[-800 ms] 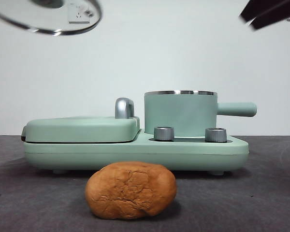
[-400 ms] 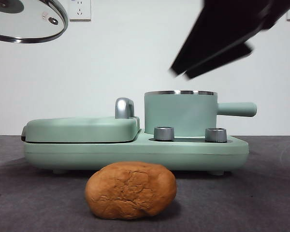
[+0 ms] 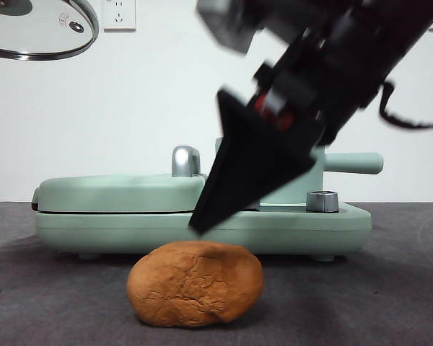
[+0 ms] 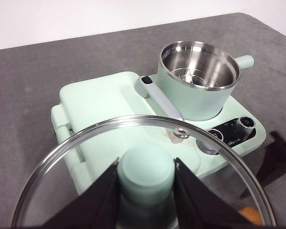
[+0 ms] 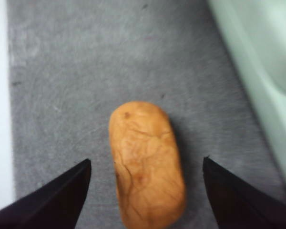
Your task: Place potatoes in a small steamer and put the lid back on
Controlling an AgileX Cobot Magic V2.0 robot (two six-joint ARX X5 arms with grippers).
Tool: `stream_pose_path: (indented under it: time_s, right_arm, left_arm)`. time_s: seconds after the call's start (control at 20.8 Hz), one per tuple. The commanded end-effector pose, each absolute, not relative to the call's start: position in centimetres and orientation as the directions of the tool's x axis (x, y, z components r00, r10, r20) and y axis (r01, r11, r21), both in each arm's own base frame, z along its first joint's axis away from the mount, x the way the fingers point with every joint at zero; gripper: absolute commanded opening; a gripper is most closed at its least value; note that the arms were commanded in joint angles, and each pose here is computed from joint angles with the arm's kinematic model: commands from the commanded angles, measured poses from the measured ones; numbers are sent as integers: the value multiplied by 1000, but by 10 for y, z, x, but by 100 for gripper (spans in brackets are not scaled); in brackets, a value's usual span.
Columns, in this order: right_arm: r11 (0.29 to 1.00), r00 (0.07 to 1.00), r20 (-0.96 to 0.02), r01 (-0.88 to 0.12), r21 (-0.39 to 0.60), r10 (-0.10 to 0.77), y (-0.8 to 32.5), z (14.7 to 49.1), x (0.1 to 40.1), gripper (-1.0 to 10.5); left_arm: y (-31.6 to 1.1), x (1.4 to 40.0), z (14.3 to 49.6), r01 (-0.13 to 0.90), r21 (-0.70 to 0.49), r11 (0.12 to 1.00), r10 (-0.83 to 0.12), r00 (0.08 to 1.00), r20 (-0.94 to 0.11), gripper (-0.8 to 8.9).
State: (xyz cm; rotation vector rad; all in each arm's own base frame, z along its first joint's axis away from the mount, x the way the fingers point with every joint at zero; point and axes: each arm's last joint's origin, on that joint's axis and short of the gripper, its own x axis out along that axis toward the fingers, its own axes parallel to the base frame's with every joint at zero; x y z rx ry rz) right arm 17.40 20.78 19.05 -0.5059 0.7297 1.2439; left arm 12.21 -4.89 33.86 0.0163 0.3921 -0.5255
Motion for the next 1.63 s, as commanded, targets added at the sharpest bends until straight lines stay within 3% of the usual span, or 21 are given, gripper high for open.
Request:
stream_pose_path:
  time_s: [0.05, 0.29, 0.43, 0.62, 0.82, 1.01, 1.15, 1.63]
  right_arm:
    - [246, 120, -749, -967, 59, 651, 219, 180, 175, 372]
    - [257, 107, -787, -964, 67, 608, 226, 164, 175, 357]
    - [283, 100, -792, -955, 95, 603, 227, 162, 174, 225]
    - [333, 99, -786, -932, 142, 610, 224, 170, 172, 207]
    - [385, 117, -774, -907, 172, 622, 213, 207, 164, 207]
    - [525, 153, -782, -815, 245, 604, 193, 261, 157, 207]
    - [620, 199, -819, -752, 225, 538, 179, 304, 158, 207]
    - [710, 362, -759, -680, 183, 542, 157, 369, 191, 207]
  left_arm:
    - [-49, 122, 346, 498, -72, 864, -492, 806, -330, 15]
    - [-49, 122, 345, 500, -67, 863, -492, 805, -331, 15]
    - [-49, 121, 346, 500, -66, 863, -492, 806, -330, 15]
    - [-49, 121, 346, 500, -66, 863, -492, 806, -330, 15]
    - [-49, 121, 346, 500, -66, 863, -492, 806, -329, 15]
    - [-49, 121, 346, 501, -66, 863, -492, 806, -329, 15]
    - [-49, 121, 346, 500, -66, 863, -492, 806, -329, 15]
    - [-49, 122, 346, 504, -55, 862, -492, 806, -329, 15]
